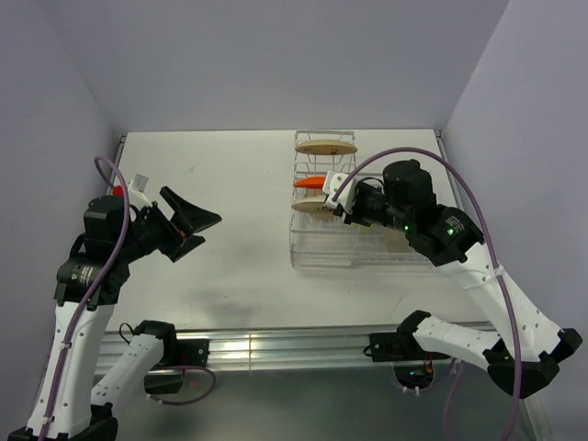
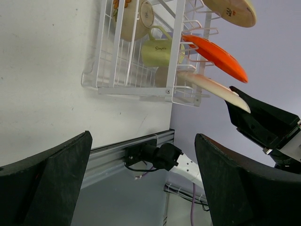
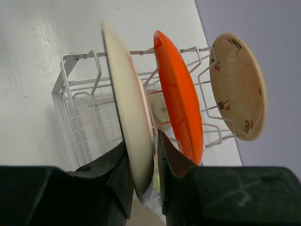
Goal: Load the mixed dishes into the dish rack
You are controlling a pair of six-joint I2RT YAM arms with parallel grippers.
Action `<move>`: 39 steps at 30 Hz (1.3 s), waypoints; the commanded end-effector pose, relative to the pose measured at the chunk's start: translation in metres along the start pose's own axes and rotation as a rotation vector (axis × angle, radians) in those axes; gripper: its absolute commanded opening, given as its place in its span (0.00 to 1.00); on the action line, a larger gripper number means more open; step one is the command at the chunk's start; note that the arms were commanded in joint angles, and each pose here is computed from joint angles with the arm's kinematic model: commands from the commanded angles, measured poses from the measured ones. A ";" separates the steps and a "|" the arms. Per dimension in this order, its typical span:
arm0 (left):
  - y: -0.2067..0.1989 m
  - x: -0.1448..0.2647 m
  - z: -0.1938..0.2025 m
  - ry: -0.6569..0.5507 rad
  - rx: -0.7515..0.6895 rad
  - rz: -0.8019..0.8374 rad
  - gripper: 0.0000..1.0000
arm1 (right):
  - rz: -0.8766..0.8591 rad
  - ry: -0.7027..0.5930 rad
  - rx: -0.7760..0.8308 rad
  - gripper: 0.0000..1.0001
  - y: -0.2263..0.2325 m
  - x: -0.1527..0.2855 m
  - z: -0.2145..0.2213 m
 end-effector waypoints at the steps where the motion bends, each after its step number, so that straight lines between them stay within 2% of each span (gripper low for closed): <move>1: -0.003 0.001 0.001 0.007 -0.022 0.031 0.97 | 0.058 -0.046 -0.007 0.31 -0.011 0.008 -0.010; 11: -0.001 -0.001 0.000 0.015 -0.022 0.028 0.97 | 0.069 -0.051 -0.016 0.49 -0.008 0.016 -0.010; 20: 0.002 -0.005 -0.001 0.024 -0.017 0.022 0.97 | 0.050 -0.069 -0.049 0.58 0.006 0.025 -0.008; 23: 0.003 -0.007 -0.001 0.027 -0.015 0.021 0.97 | 0.038 -0.080 -0.054 0.70 0.009 0.029 -0.008; 31: 0.003 -0.010 -0.002 0.035 -0.011 0.019 0.97 | 0.017 -0.082 -0.061 0.77 0.018 0.035 -0.006; 33: 0.003 -0.011 -0.003 0.035 -0.012 0.018 0.97 | 0.018 -0.091 -0.064 0.99 0.019 0.038 -0.008; 39: 0.003 -0.012 -0.004 0.035 -0.014 0.009 0.97 | 0.026 -0.099 -0.076 1.00 0.020 0.052 -0.014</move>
Point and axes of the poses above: each gripper's point midway between its finger pads, its own x axis back along the fingers, its own y axis along the line the jaws close on, z = x × y, the point moved 9 cm from there along x, back along the fingers, and after that the axes turned 14 degrees about x, right-handed, at the moved point
